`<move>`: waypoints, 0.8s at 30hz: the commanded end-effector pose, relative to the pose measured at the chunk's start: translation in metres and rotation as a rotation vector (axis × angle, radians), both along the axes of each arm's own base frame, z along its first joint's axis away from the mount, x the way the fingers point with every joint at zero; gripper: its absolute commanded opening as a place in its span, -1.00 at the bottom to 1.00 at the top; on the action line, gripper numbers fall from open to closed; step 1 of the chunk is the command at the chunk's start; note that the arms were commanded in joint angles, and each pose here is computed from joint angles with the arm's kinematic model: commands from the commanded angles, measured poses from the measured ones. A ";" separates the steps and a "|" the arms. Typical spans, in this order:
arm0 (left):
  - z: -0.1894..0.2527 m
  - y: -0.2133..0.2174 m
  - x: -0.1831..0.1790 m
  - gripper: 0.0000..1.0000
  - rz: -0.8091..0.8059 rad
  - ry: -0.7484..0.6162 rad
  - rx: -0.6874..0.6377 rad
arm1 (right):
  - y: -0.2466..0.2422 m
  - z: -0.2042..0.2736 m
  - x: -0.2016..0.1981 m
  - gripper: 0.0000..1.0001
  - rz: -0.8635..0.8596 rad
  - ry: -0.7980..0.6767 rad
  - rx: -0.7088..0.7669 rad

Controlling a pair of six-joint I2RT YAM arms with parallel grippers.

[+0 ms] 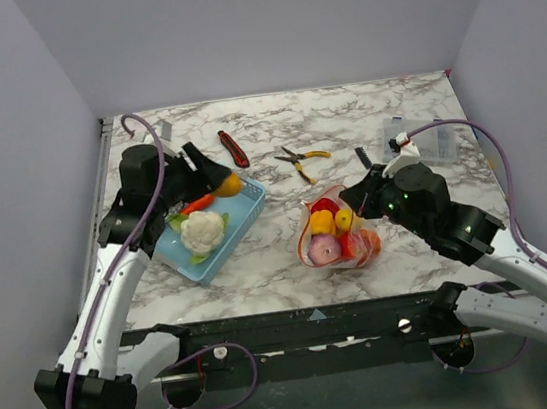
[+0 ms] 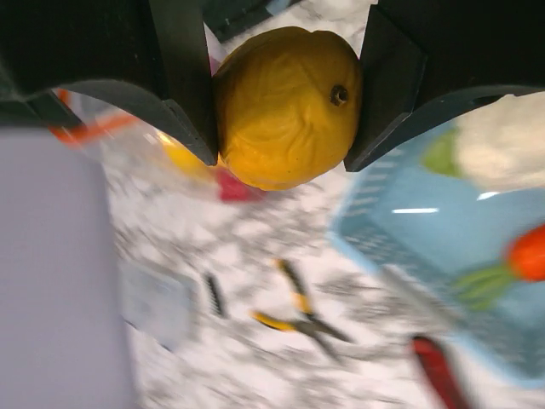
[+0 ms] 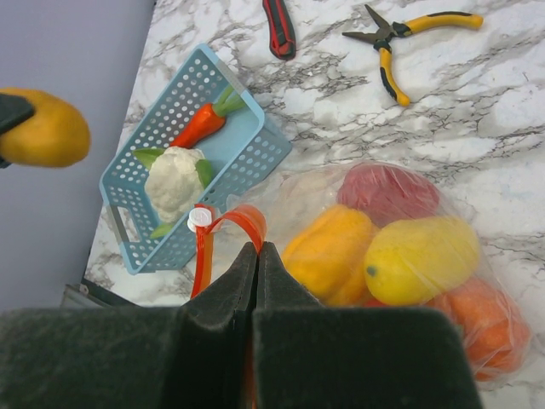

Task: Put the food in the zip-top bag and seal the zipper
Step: Place the fake vegetable in the zipper food storage bag.

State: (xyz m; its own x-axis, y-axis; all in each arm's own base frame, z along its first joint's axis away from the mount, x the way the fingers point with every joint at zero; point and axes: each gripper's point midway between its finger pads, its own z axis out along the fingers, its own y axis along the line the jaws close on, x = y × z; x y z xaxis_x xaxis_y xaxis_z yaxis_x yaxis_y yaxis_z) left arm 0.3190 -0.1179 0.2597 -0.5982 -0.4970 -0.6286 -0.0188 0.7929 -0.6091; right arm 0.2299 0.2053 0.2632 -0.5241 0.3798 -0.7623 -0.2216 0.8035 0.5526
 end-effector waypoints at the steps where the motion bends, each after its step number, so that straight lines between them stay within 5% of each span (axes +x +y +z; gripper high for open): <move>1: 0.054 -0.110 -0.067 -0.87 -0.554 -0.212 -0.138 | 0.005 0.021 0.002 -0.99 0.007 -0.041 0.050; 11: 0.049 -0.182 -0.130 -0.62 -0.763 -0.257 -0.042 | 0.001 0.024 0.000 -0.99 -0.006 -0.042 0.056; 24: 0.030 -0.232 -0.105 -0.04 -0.757 -0.158 0.036 | 0.004 0.024 0.001 -0.99 0.000 -0.039 0.067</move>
State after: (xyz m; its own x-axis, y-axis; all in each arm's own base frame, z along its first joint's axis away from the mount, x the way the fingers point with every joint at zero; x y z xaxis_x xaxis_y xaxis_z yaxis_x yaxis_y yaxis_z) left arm 0.1986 -0.3421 0.2761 -0.6945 0.0495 -0.7178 0.6213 0.5444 -0.5636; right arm 0.2296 0.2053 0.2640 -0.5245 0.3870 -0.7583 -0.2181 0.7999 0.5591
